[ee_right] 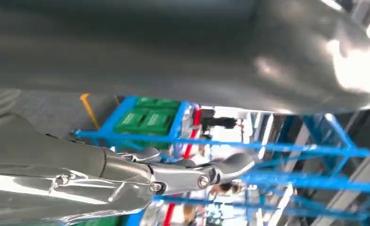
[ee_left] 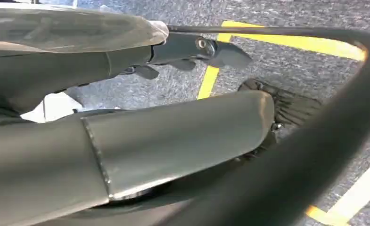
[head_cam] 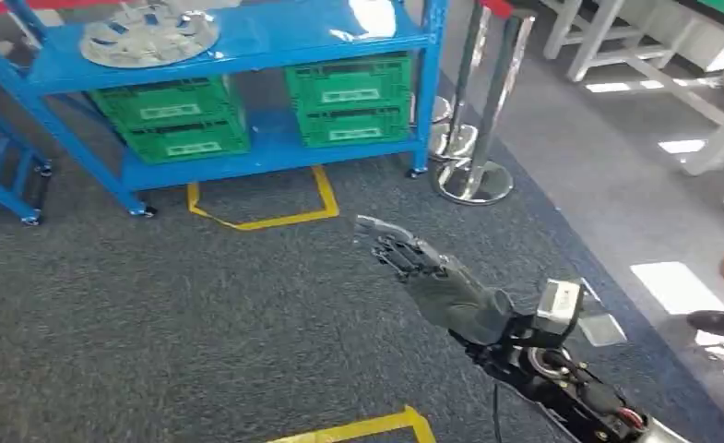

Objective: Take the parts from the cabinet and place them on the table.

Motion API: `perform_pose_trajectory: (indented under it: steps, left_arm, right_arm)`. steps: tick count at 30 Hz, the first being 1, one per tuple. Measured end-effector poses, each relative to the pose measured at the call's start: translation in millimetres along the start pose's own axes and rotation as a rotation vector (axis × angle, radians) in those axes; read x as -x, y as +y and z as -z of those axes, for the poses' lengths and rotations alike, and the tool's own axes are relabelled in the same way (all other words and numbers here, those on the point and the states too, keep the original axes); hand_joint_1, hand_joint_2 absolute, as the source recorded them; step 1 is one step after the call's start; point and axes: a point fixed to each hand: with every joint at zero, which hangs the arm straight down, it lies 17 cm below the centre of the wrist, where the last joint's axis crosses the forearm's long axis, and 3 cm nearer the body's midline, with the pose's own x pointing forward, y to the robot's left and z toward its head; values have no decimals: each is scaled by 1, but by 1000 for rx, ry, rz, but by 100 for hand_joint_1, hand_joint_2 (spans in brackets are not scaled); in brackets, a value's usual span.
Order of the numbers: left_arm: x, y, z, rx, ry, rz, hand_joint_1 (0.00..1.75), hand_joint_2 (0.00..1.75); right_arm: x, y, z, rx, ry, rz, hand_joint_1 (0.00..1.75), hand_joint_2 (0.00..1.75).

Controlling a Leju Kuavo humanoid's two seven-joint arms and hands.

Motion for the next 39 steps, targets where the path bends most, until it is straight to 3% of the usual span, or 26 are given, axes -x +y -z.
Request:
perform_pose_trajectory:
  steps: [39]
  left_arm:
    - [5,-21,-4,43,-15,54,0,0]
  right_arm:
    - [-4,-3,-2,8,20,-78,0,0]
